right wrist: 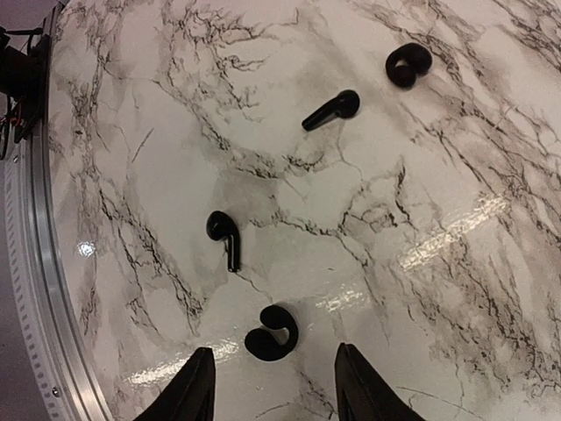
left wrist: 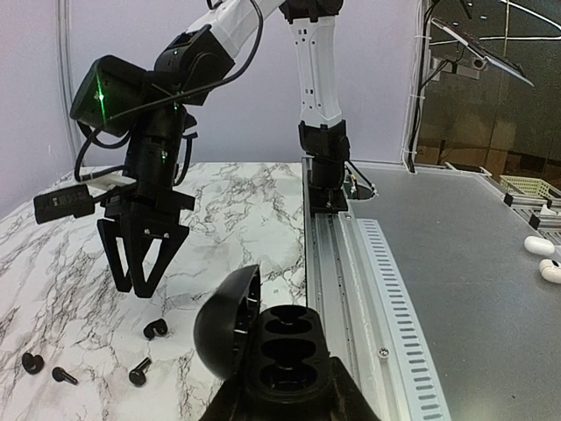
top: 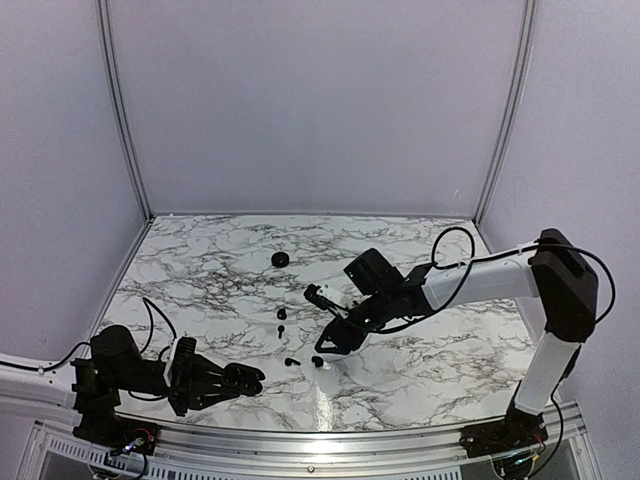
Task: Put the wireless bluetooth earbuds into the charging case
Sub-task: Pick up the left earbud from the center of the board.
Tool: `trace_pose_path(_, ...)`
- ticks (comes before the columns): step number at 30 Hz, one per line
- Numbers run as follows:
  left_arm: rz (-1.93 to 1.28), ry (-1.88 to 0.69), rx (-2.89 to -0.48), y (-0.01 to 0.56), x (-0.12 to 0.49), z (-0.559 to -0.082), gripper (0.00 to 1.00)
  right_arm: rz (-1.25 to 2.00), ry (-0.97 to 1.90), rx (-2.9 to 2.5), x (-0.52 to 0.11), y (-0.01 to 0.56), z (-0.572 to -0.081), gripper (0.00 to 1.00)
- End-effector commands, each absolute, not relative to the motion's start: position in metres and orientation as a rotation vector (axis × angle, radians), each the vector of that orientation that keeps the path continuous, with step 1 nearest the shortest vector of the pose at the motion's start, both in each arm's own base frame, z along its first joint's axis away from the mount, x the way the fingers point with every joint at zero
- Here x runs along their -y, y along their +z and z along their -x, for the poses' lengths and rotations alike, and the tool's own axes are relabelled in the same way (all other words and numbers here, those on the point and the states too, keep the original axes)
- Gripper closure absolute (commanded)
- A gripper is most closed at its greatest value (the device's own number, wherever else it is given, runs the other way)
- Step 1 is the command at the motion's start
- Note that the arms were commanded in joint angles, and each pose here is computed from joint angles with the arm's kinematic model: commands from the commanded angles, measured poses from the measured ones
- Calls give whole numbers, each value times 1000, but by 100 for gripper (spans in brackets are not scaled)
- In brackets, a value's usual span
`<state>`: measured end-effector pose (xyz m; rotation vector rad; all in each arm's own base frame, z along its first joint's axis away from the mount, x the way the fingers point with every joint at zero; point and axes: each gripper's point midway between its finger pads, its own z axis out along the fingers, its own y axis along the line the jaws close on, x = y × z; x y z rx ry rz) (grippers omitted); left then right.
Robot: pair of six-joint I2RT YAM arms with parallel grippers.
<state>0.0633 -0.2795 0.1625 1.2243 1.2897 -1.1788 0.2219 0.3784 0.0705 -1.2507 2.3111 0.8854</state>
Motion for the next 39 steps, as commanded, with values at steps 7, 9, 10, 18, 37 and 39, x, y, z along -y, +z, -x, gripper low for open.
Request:
trace_pose_path(7,-1210,-1153,-1256,170,278,-65,100,1198,763,-2356,-380,60,-247,59)
trace_pose_path(9,-1210,-1152,-1259,169,278,-65,100,1194,752,-2360,-380,57,-249,61)
trace_pose_path(10,-1210,-1151,-1260,169,279,-65,100,1192,747,-2363,-380,56,-250,62)
trace_pose_path(18,-1206,-1139,-1262,169,278,-67,100,1216,722,-2390,-378,44,-249,66)
trace_pose_path(37,-1190,-1113,-1293,166,278,-73,100,1325,742,-2406,-389,31,-224,67)
trace_pose_path(39,-1189,-1114,-1294,166,279,-73,100,1336,738,-2407,-390,30,-221,67)
